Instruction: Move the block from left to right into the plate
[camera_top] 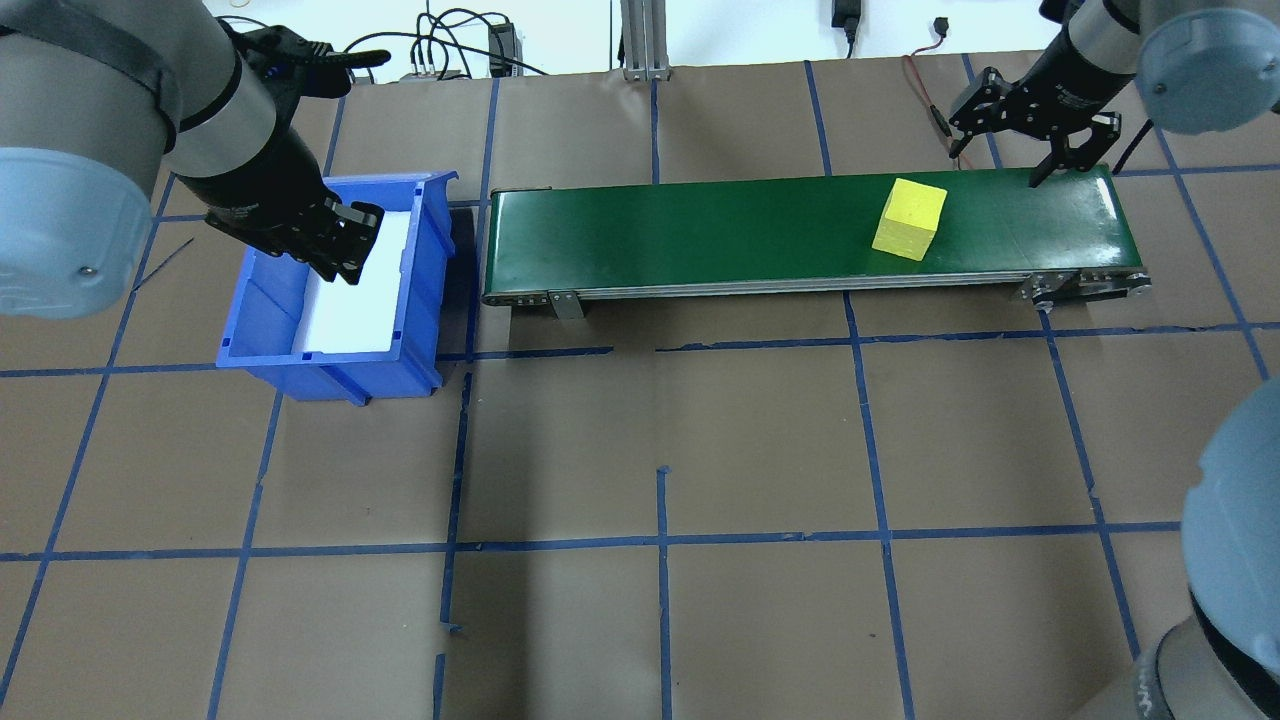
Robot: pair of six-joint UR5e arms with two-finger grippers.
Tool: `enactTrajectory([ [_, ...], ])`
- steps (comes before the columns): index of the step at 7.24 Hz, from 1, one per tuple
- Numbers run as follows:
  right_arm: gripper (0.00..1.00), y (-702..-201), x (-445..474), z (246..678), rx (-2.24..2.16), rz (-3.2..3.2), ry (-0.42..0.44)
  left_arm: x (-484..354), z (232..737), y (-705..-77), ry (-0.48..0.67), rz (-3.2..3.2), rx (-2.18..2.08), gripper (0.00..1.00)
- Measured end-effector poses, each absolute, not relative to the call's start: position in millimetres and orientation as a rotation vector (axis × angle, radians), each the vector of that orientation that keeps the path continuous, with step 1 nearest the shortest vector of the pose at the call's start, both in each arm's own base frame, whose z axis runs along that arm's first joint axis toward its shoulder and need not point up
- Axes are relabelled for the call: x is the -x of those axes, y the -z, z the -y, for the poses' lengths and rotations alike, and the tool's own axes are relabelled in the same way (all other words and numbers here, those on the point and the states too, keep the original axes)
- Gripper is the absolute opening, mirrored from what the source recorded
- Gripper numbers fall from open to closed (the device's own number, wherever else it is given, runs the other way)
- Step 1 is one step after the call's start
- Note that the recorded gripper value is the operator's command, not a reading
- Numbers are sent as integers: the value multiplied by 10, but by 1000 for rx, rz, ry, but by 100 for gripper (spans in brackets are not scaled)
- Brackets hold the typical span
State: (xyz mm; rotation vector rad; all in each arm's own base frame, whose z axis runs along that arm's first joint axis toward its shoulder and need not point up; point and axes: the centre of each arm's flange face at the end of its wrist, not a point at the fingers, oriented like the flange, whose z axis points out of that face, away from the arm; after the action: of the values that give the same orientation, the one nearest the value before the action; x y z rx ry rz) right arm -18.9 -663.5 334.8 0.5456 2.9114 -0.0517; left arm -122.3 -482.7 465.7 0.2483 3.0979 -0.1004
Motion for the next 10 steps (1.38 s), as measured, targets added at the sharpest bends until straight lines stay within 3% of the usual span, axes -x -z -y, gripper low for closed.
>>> enactTrajectory([
  [3, 99, -3125, 44, 6719, -576, -2892, 25, 1225, 4830, -4647, 97, -3099, -263, 40],
  [5, 99, -2943, 29, 6726, -571, -2893, 4, 1223, 4832, -4646, 98, -3100, -263, 32],
  [6, 97, -2780, 31, 6726, -564, -2896, -18, 1221, 4833, -4646, 98, -3100, -258, 32],
  [7, 88, -2646, 36, 6711, -554, -2904, -43, 1220, 4833, -4646, 97, -3100, -253, 43],
  [9, 41, -2530, 72, 6678, -542, -2942, -71, 1220, 4839, -4637, 95, -3100, -261, 53],
  [10, 34, -2549, 97, 6677, -532, -2960, -67, 1221, 4845, -4632, 96, -3100, -266, 53],
])
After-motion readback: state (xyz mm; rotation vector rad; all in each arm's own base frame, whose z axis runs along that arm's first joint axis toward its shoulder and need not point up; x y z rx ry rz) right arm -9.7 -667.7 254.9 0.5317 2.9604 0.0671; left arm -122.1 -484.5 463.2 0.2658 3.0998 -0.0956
